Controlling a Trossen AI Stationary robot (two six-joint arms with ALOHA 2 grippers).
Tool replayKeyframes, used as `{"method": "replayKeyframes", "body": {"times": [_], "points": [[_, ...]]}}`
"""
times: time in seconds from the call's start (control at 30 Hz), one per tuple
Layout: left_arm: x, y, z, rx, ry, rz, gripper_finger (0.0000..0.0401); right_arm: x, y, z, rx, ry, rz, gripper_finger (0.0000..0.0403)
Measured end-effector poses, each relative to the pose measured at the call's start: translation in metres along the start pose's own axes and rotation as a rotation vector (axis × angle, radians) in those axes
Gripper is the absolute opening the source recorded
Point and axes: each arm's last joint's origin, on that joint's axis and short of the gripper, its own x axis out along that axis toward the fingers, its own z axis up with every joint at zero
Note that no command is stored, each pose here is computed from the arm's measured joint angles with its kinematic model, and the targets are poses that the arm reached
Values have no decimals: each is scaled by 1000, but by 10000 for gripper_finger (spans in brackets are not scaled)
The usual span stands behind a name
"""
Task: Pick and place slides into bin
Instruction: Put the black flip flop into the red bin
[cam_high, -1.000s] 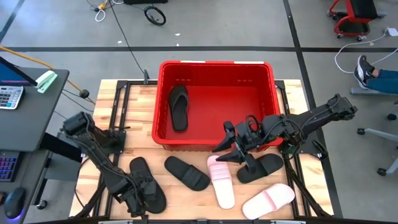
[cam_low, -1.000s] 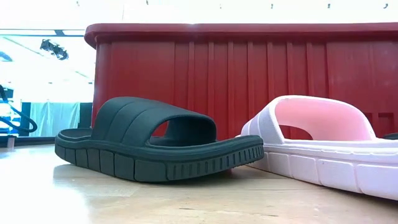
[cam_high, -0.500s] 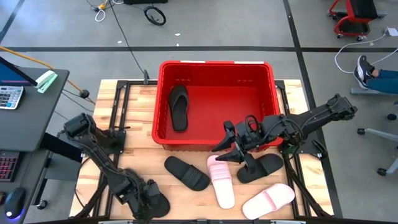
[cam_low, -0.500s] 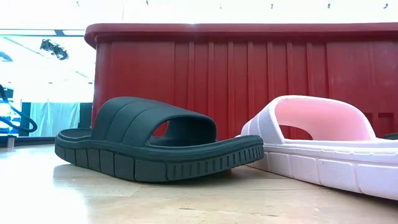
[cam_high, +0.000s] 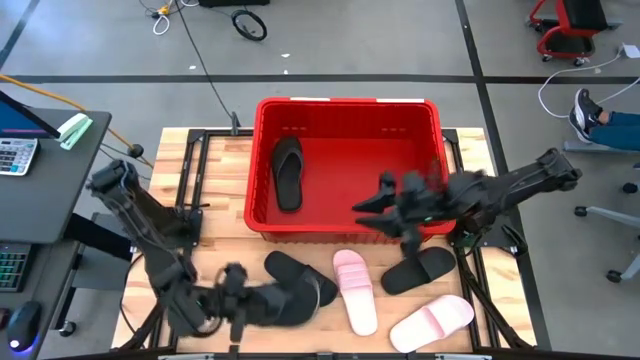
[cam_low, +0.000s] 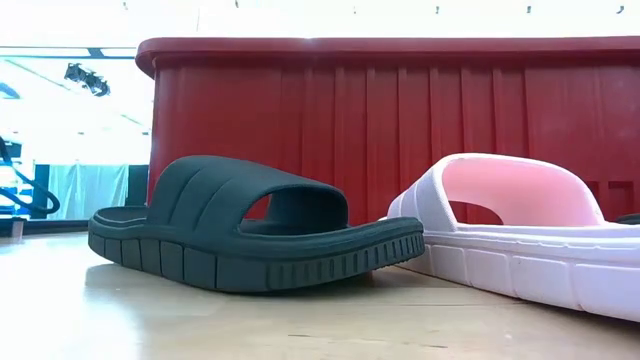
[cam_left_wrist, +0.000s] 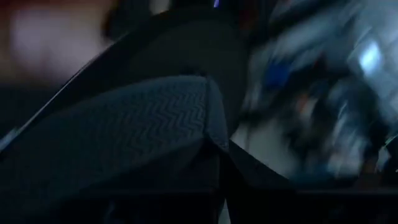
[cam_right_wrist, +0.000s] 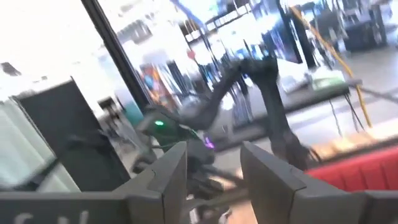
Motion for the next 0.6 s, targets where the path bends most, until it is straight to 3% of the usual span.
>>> {"method": "replayKeyframes", "body": {"times": [0.2, 0.3, 0.4, 0.47, 0.6], "points": [[-13, -35, 65, 133, -424, -102, 6, -39, 7, 35, -57, -118, 51, 143], [-9, -42, 103, 234, -611, -92, 6, -55, 9, 46, -108, -152, 60, 141], [2, -37, 139, 299, -767, -60, 6, -65, 9, 52, -165, -170, 61, 141], [14, -30, 161, 326, -811, -104, 6, -70, 9, 55, -209, -186, 51, 140], [43, -5, 200, 286, -877, -93, 6, -77, 8, 60, -257, -223, -13, 137]]}}
